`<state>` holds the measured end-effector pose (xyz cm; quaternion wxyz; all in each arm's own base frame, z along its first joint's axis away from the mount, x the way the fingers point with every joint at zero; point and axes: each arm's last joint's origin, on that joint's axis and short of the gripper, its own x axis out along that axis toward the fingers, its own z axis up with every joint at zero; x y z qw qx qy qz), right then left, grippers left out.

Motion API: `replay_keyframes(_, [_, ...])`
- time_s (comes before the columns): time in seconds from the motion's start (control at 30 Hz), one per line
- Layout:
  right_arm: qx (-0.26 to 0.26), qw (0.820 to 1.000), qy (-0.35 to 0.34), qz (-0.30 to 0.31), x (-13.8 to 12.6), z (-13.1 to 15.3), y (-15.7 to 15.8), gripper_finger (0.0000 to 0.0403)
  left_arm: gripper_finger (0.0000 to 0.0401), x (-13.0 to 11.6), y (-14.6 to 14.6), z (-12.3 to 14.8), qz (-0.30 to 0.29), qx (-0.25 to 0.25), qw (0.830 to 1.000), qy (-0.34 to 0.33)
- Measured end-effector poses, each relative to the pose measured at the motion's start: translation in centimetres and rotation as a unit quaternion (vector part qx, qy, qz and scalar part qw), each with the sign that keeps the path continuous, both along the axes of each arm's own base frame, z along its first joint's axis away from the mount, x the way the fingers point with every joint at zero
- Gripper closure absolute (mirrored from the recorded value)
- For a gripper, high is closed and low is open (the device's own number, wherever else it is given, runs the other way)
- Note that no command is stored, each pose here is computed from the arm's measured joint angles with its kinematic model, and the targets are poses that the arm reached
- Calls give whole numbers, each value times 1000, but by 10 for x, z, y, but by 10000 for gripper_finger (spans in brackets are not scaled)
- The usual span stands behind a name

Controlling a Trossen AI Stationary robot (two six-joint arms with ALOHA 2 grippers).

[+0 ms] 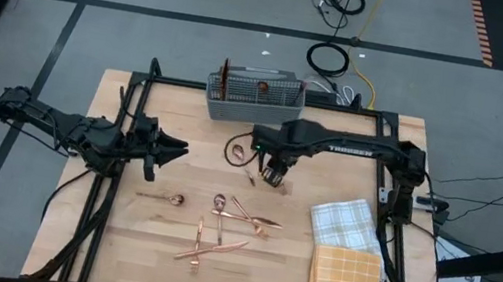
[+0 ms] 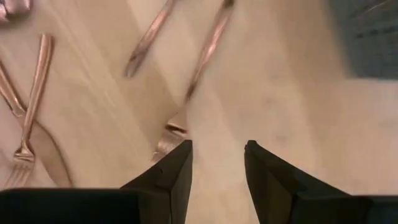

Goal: Sort silverware
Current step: Put the top right bronze fork into the gray silverware rack

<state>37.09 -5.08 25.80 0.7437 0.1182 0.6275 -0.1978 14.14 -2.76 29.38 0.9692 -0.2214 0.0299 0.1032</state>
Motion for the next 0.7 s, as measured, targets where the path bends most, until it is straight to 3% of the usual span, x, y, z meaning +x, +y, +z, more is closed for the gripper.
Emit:
replay_keyframes(0.3, [51, 997, -10, -61, -7, -60, 2, 228, 287, 0, -1, -2, -11, 1, 1000, 12])
replay_keyframes(0.53, [52, 996, 8, -69, -13, -72, 10, 162, 287, 0, -1, -3, -11, 3, 1000, 17])
replay_keyframes(0.7, [46, 997, -12, -67, -9, -73, 15, 139, 287, 0, -1, -4, -11, 4, 1000, 20])
